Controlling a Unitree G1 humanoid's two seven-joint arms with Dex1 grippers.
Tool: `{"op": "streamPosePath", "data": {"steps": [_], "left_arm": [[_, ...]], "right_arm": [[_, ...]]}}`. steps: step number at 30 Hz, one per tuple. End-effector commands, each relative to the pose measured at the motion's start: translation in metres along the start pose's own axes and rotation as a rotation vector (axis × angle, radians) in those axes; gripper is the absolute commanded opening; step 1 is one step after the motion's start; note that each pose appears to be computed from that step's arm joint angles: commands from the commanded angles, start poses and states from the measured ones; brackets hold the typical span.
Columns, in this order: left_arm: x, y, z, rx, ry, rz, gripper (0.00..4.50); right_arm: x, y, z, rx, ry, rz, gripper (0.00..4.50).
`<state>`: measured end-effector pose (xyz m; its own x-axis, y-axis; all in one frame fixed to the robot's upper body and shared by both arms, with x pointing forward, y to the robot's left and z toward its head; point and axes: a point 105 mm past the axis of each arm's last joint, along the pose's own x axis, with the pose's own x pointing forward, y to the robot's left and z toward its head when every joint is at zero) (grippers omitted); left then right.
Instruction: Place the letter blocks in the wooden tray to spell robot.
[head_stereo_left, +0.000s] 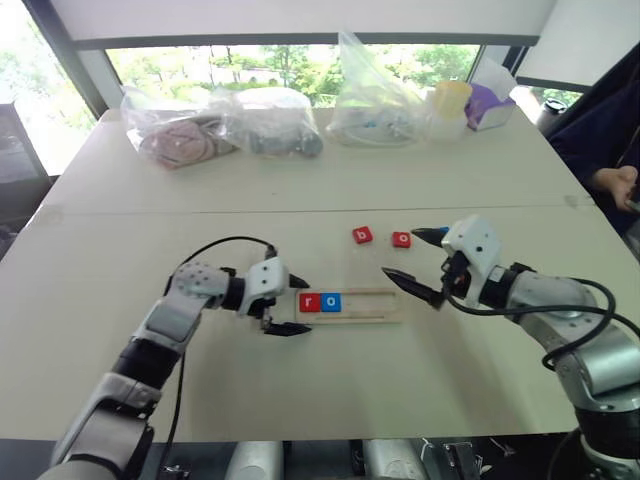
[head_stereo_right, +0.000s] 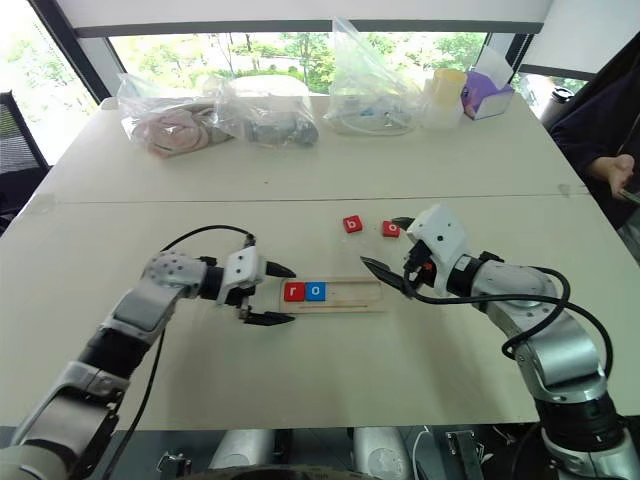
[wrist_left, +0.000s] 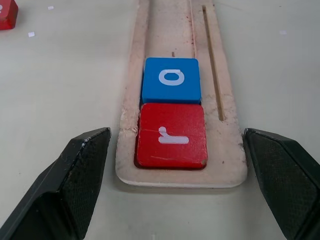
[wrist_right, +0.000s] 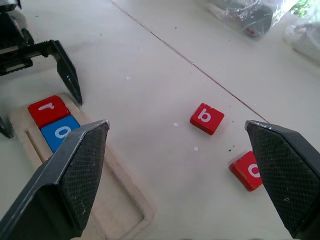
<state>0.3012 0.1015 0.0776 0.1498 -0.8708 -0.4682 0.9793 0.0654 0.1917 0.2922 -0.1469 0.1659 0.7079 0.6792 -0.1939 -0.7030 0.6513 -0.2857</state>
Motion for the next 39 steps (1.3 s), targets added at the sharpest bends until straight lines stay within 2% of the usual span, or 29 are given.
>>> {"op": "streamPosePath", "data": {"steps": [1, 5, 8, 11, 15, 20, 29, 32, 37, 39], "left_arm": [[-0.033, -0.001, -0.022, -0.096, 0.063, 0.078, 4.48], [-0.069, -0.004, -0.036, -0.175, 0.094, 0.188, 4.48], [-0.084, -0.006, -0.035, -0.218, 0.076, 0.248, 4.48], [-0.093, -0.006, -0.029, -0.246, 0.042, 0.297, 4.48], [-0.110, 0.004, -0.003, -0.315, -0.122, 0.432, 4.48], [-0.096, -0.003, 0.029, -0.296, -0.225, 0.452, 4.48], [-0.084, -0.008, 0.030, -0.317, -0.241, 0.495, 4.48], [-0.081, -0.008, 0.030, -0.318, -0.244, 0.503, 4.50], [-0.077, -0.008, 0.031, -0.322, -0.254, 0.512, 4.50], [-0.075, -0.008, 0.030, -0.324, -0.256, 0.512, 4.50]], "right_arm": [[0.013, -0.002, 0.001, -0.011, -0.006, -0.037, 4.50], [0.037, -0.006, -0.005, 0.031, 0.022, -0.096, 4.50], [0.050, -0.010, -0.006, 0.067, 0.031, -0.135, 4.50], [0.059, -0.013, -0.006, 0.081, 0.041, -0.162, 4.50], [0.083, -0.023, -0.012, 0.136, 0.091, -0.281, 4.50], [0.105, -0.026, -0.030, 0.222, 0.160, -0.334, 4.50], [0.119, -0.029, -0.051, 0.329, 0.243, -0.385, 4.50], [0.121, -0.029, -0.052, 0.329, 0.244, -0.389, 3.56], [0.122, -0.029, -0.050, 0.290, 0.254, -0.394, 1.15], [0.120, -0.031, -0.047, 0.237, 0.252, -0.400, 1.17]]}}
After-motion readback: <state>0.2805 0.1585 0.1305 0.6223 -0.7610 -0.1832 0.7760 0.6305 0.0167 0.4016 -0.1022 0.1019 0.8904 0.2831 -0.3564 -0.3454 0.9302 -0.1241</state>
